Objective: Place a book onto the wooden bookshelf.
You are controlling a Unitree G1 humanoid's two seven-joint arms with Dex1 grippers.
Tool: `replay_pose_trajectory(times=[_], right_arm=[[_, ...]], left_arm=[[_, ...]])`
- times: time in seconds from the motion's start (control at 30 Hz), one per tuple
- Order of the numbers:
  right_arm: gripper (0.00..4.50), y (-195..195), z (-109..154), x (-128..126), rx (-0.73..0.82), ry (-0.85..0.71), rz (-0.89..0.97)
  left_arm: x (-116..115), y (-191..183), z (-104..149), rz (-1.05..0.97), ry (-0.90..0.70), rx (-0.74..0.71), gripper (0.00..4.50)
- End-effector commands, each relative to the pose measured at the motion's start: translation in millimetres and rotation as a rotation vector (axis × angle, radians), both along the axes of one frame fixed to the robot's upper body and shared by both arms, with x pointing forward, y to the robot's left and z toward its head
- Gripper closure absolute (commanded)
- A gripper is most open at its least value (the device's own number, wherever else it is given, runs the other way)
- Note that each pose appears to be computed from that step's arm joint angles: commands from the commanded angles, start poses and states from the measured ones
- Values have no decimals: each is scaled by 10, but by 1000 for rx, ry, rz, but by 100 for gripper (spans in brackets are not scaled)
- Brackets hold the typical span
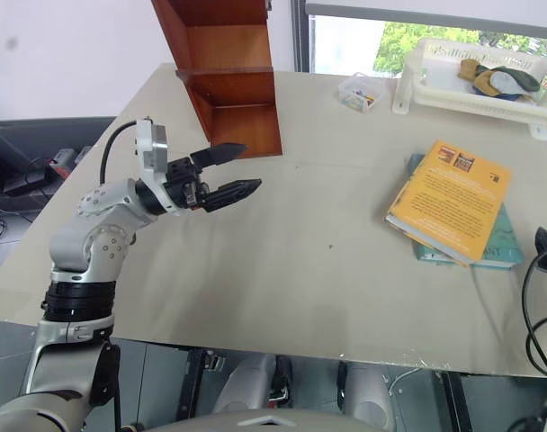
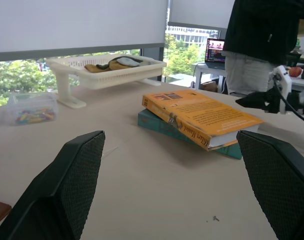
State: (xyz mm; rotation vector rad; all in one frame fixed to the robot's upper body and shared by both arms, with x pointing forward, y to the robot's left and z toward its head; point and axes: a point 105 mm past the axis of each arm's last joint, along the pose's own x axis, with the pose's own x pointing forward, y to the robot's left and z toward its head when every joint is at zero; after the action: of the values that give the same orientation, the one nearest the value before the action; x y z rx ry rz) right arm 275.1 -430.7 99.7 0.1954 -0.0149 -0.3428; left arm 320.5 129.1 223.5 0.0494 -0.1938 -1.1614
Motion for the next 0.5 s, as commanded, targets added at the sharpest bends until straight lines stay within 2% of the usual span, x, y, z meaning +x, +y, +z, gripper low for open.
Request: replay_pose_trajectory(times=[0.03, 0.17, 0.33, 0.5], right_arm=[[0, 41, 32, 155, 224, -75, 23], [0, 264, -2, 352, 426, -89, 145], [0, 493, -25, 504, 570, -72, 270], [0, 674, -44, 553, 669, -59, 390]], left_arm=[[-25, 2, 100, 1, -47, 1, 2], [-37, 24, 97, 12, -49, 1, 2], [-40, 23, 96, 20, -53, 1, 2], [-41, 39, 105, 32, -59, -2, 2]])
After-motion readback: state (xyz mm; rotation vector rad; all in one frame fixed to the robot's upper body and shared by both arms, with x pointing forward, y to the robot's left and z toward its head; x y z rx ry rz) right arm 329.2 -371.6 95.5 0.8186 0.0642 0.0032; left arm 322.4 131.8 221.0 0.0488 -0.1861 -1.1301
